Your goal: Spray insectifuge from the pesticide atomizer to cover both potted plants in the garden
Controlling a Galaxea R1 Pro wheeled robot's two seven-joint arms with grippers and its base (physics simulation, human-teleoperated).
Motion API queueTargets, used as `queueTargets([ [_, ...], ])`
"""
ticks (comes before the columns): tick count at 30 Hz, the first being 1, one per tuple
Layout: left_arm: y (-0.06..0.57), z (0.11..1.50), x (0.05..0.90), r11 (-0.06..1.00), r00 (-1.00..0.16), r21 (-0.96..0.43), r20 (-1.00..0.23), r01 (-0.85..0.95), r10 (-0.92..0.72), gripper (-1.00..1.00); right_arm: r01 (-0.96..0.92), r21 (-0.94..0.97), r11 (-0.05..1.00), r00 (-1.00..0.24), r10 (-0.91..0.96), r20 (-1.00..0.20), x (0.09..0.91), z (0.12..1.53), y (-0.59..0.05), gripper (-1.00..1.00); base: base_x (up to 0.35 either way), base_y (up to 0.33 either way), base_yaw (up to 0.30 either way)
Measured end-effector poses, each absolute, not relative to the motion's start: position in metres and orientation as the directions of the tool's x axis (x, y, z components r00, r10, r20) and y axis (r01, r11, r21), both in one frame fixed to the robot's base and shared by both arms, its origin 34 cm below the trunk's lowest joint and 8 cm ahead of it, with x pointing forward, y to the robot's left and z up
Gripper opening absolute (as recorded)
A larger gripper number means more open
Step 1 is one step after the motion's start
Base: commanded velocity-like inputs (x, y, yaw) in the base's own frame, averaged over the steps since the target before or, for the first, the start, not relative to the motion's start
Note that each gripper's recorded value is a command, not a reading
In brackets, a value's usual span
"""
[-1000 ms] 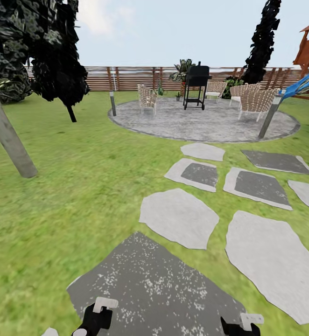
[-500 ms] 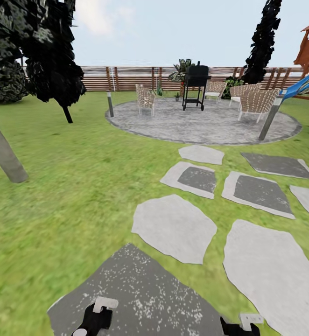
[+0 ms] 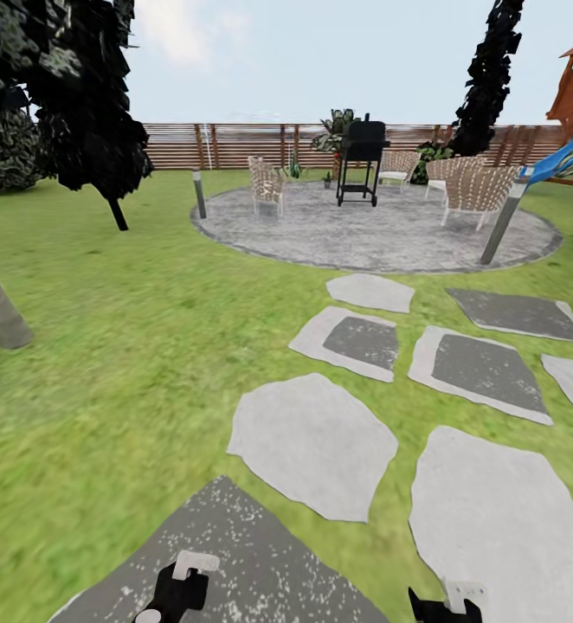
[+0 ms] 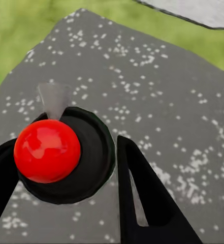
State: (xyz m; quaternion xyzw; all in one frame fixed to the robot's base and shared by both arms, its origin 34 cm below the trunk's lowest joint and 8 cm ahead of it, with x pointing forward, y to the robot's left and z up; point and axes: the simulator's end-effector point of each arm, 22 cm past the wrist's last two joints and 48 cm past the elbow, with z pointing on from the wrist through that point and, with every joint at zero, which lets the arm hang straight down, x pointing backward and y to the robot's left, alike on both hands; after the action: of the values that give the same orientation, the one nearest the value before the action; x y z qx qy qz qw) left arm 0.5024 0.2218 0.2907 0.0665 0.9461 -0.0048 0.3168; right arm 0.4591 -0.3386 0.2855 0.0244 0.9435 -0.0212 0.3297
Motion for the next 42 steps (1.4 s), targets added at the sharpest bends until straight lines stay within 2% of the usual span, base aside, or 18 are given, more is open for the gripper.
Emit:
queueTargets([
  [42,0.2211,0.2907,0.5024,0.991,-0.790,0.033,-0.600,0.131,0.124,-1.00,0.056,-0.021,0.998,-0.782,0.031,-0.622,0.4587,0.2849,-0.3354,1.00,0.285,-0.161,0.000],
])
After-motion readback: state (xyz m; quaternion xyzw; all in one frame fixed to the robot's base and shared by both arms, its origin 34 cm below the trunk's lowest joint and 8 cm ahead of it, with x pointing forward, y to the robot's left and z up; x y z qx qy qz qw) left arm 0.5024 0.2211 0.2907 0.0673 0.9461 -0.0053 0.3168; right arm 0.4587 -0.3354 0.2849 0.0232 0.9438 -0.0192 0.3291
